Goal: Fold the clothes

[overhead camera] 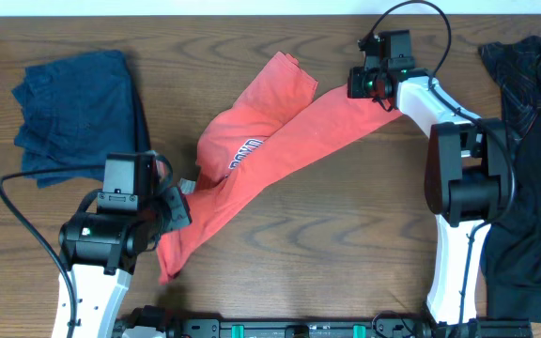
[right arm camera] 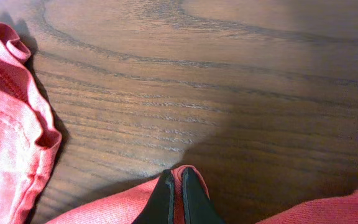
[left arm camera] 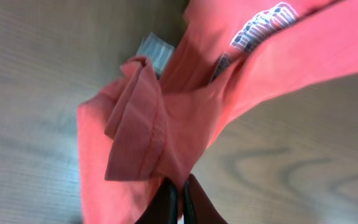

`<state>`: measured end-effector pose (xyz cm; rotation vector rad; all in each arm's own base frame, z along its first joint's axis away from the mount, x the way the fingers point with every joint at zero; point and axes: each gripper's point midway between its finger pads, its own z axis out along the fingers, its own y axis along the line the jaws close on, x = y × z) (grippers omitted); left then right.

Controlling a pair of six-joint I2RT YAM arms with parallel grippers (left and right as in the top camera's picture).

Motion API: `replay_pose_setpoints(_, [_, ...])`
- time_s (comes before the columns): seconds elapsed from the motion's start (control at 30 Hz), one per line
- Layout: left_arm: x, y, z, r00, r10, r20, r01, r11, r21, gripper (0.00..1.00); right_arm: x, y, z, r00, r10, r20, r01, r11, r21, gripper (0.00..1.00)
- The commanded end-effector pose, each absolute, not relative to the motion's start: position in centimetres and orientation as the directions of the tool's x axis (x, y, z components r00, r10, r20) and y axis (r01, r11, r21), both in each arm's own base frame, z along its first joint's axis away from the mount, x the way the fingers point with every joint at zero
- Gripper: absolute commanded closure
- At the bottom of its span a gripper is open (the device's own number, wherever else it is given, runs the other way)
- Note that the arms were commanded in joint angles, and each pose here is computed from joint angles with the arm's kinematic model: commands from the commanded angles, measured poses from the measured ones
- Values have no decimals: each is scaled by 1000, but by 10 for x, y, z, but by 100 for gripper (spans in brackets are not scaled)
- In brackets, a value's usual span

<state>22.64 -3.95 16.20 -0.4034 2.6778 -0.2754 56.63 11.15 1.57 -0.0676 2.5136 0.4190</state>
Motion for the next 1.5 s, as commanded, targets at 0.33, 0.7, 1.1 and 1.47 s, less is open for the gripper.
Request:
replay_pose_setpoints(0.33, [224,-39,162,-873,-320,-368,-236,938,-256,94,418,-4,143,-954,152,-260,142,988,58,99])
replay_pose_setpoints(0.7, [195,-36,150,-914,-315,-255,-266,941,-210,94,295,-47,111,-959,194,208,156,970,-185,71])
replay_pose_setpoints(1.1, [196,-36,150,-912,-315,-262,-264,941,-211,94,286,-37,90,-945,221,241,190,971,-143,41])
replay_pose_setpoints(1.47, [201,-37,152,-908,-313,-280,-257,941,-218,94,280,-14,31,-872,438,217,436,898,-61,25])
